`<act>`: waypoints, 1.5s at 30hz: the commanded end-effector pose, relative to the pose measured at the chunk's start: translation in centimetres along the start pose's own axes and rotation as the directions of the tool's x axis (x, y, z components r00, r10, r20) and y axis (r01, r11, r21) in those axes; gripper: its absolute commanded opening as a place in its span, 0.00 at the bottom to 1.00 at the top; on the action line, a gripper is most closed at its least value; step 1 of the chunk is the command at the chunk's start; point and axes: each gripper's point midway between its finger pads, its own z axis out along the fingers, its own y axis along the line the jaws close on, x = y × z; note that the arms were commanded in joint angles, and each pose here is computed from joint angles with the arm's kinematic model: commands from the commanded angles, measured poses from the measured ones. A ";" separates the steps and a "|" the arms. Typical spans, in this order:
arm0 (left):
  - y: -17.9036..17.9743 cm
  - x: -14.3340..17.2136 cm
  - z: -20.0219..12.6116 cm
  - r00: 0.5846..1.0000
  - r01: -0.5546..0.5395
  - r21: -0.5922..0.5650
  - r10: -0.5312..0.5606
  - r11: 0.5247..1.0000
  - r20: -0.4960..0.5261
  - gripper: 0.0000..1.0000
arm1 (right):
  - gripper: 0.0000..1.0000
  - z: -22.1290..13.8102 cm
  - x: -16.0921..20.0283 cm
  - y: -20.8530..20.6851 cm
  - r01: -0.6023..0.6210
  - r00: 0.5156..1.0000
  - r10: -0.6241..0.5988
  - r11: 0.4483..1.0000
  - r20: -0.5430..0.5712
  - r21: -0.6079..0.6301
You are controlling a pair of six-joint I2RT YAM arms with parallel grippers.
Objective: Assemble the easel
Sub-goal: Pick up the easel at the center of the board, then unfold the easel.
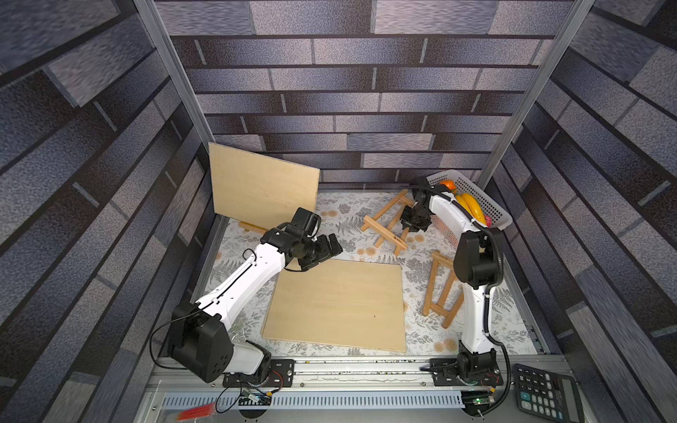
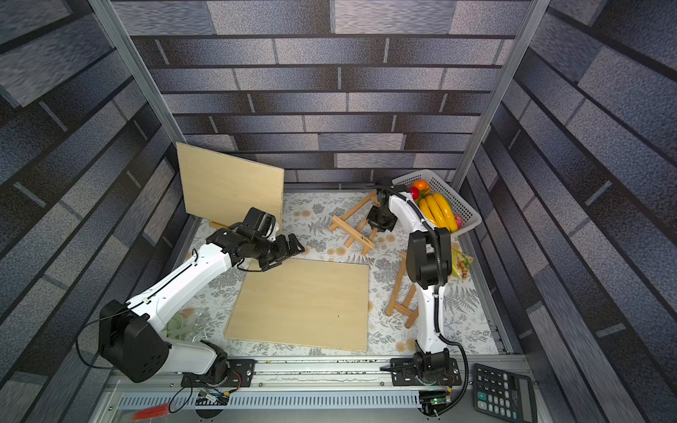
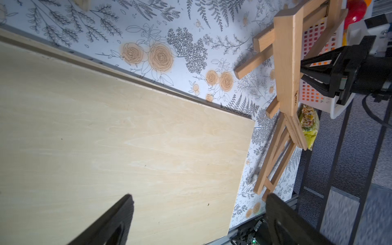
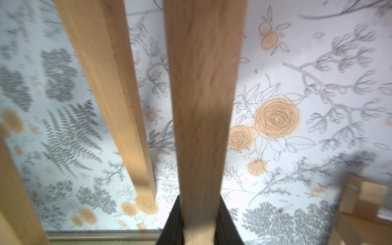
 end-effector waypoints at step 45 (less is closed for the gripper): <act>-5.0 -1.4 -1.7 0.992 0.113 0.010 -0.114 0.993 0.055 0.91 | 0.00 -15.9 7.2 7.4 0.166 0.841 -0.170 0.985 0.514 0.056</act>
